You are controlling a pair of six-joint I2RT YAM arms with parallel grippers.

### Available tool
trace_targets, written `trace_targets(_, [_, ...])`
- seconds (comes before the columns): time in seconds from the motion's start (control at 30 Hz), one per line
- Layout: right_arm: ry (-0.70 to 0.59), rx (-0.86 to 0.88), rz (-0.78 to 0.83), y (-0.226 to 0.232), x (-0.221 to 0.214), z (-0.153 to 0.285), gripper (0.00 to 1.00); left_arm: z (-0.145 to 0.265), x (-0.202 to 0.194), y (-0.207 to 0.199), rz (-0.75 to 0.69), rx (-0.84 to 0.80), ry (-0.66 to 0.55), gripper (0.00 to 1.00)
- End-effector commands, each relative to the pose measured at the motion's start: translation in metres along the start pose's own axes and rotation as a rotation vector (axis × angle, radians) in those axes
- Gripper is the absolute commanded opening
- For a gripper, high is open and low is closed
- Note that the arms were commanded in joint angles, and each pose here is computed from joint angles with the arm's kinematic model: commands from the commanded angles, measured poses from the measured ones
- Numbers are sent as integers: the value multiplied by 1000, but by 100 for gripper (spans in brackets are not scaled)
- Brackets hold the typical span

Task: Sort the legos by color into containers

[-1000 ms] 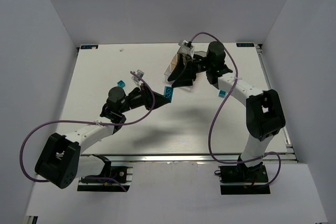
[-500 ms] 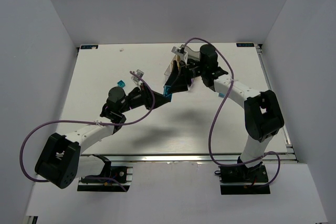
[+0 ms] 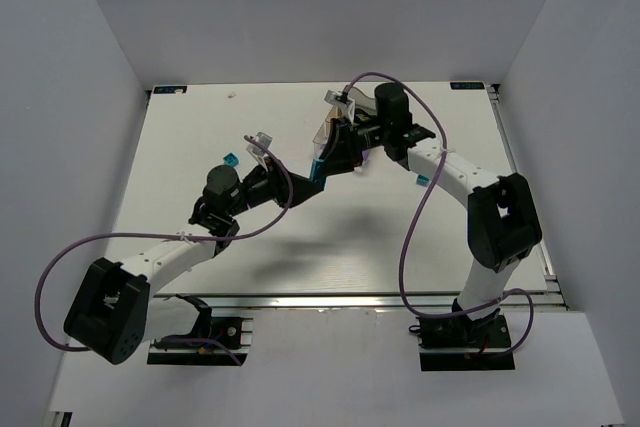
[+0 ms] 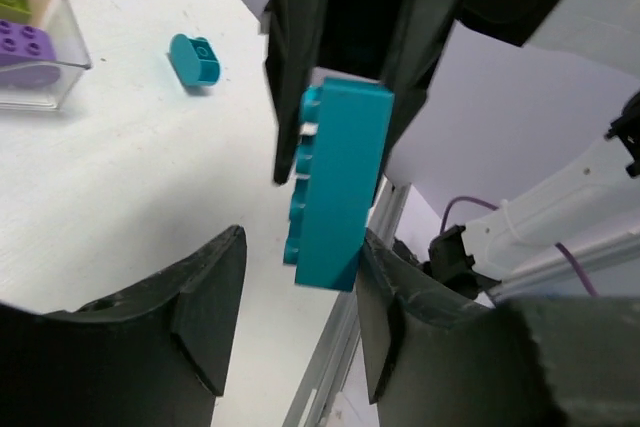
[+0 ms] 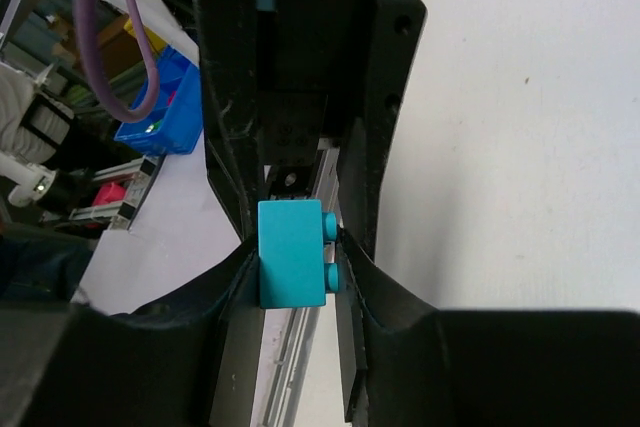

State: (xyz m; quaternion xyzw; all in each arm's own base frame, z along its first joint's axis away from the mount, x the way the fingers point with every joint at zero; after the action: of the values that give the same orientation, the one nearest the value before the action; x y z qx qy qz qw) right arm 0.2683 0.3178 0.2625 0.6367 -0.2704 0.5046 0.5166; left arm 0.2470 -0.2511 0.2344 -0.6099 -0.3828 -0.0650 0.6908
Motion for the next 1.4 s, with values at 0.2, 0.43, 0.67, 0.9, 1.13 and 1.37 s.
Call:
trace_targets(0.2, [-41,-52,158,-15,51,13,0,17,10,3,-57,134,-68,86])
trace_targets(0.43, [68,-688,255,-108,67,78,0,37,24,28,-64,353,-165,97])
trace_targets(0.67, [311,-1313,314,-194,54,169,0,72,42,76,-1,842,-200,98])
trace_targets(0.9, [469,-1500,402,-245,39,218,0,93,44,87,17,1016,-188,98])
trace_targets(1.13, [556,-1561,449,-272,23,240,0,110,36,92,45,1074,-202,98])
trace_targets(1.37, [595,-1562,443,-285,2,245,10,115,30,93,67,1080,-207,98])
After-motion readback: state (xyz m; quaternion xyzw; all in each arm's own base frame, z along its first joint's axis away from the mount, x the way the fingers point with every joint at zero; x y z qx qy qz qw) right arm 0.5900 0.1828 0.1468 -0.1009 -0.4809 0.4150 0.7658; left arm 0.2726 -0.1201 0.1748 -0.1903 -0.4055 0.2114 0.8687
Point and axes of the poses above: each gripper's point midway between its finger pads, its own z axis back along the fingers, its own y axis along the line the jaws close on, x = y × z, the point moved 3 cm from there along z, back along the fingers, and after that the axes turned 11 degrees about z, right-handed, at the moved point
